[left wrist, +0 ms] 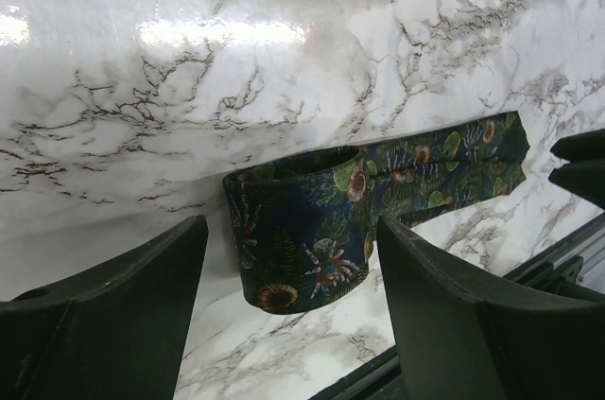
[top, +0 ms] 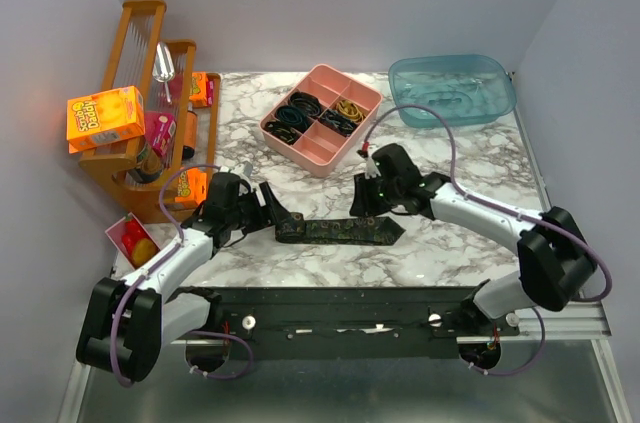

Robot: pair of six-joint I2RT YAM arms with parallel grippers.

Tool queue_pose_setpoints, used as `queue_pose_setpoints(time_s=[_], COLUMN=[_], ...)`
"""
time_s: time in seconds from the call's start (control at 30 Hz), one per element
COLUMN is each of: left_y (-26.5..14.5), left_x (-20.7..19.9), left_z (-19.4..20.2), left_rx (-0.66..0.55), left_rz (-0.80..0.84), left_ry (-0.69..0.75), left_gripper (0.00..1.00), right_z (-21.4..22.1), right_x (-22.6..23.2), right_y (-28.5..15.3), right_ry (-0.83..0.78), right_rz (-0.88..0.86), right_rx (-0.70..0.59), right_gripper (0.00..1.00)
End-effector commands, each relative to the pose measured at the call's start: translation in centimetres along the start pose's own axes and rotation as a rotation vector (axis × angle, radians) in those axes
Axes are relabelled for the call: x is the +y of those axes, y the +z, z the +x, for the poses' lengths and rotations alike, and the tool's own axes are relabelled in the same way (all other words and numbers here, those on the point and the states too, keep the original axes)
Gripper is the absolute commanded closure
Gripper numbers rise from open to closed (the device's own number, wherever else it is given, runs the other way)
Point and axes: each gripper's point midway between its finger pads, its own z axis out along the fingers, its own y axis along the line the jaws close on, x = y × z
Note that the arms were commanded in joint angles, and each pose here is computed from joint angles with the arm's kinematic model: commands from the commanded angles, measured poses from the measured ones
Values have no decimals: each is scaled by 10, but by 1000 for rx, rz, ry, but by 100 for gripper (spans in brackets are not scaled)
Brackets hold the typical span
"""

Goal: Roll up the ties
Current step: Roll the tie at the center of the board.

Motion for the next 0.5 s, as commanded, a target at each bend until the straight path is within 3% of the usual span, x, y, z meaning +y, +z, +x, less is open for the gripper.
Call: queue_pose_setpoints(time_s=[0.0, 0.1, 0.2, 0.47], left_y=[0, 1, 2, 3], left_x=[4, 4, 6, 7], left_z=[6, 9, 11, 17], left_rx=[6, 12, 17, 20], left_rz=[3, 14, 14, 30], left_ry=[-22, -31, -39, -58], left_gripper=[18, 18, 17, 18], right_z=[-17, -29, -34, -31], right_x=[53, 84, 108, 141], right_y=[18, 26, 42, 81], right_ry=[-59, -94, -115, -134], right_rz=[-139, -202, -254, -316], right_rx=[-15, -26, -1, 66], right_gripper=[79, 92, 97, 99])
